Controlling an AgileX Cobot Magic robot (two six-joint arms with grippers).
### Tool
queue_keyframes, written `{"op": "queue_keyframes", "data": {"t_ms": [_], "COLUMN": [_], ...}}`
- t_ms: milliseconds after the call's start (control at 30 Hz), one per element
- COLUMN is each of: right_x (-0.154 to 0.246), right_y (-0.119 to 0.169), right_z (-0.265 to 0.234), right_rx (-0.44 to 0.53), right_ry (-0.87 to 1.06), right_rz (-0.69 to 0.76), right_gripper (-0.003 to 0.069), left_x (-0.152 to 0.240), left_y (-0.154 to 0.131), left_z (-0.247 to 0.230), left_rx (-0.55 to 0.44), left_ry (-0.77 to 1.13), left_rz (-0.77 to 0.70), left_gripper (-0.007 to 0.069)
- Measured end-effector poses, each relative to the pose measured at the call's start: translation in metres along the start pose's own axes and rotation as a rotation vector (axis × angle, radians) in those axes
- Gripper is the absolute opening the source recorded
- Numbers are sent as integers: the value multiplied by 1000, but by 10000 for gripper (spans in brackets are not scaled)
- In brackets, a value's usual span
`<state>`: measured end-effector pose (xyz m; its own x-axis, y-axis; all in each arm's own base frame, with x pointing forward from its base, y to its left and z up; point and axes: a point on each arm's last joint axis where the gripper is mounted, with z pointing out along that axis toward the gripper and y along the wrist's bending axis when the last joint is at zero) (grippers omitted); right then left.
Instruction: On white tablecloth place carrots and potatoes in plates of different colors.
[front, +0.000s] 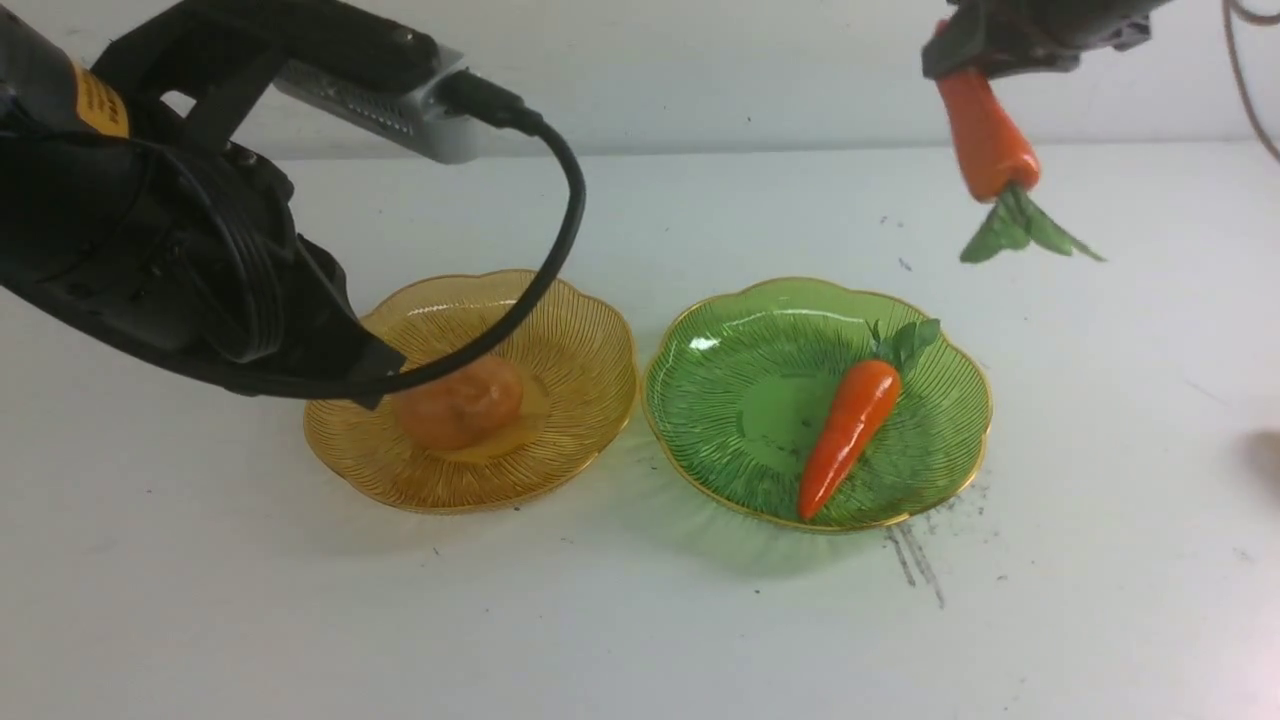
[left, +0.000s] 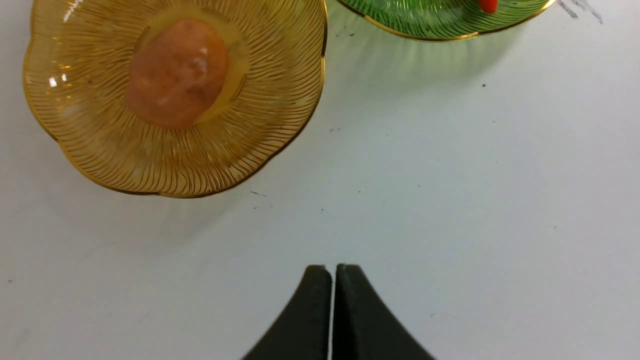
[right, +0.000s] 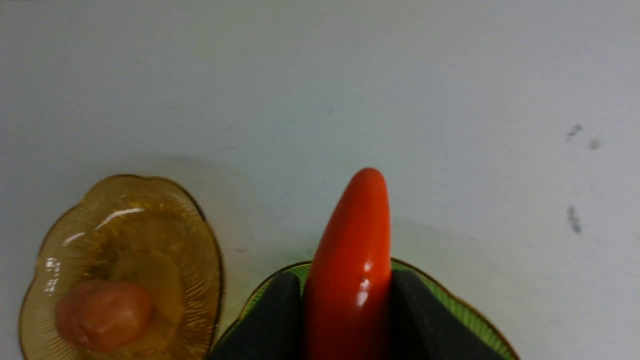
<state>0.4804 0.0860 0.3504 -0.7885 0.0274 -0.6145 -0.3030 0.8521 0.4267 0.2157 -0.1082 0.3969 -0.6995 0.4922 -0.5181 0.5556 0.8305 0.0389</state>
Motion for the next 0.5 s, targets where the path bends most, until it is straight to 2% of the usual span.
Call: {"op": "queue_keyframes", "data": {"t_ms": [133,200,300,367,467,500], "right_x": [16,37,52,65,71,71], "right_y": [25,40,49,57,61,60], "right_z": [33,74,99,119,127,127], "right_rx": [-18,-1,4,7,37,44], "right_ry": [87,186,247,295,313,313], "right_rz": [-44,-93,-106,-105,-79,-78], "right_gripper": [213,213,221,292,473,486], "left_x": [0,1,2,2,3,3], "left_y": [0,0,0,0,0,0], "left_z": [0,0,0,0,0,0], "left_rx": [1,2,3,4,4,4], "left_ry": [3,12,20,27,28,28], "left_rz": [0,0,0,0,0,0], "left_gripper": [-3,-3,-3,-3,-3,-3]}}
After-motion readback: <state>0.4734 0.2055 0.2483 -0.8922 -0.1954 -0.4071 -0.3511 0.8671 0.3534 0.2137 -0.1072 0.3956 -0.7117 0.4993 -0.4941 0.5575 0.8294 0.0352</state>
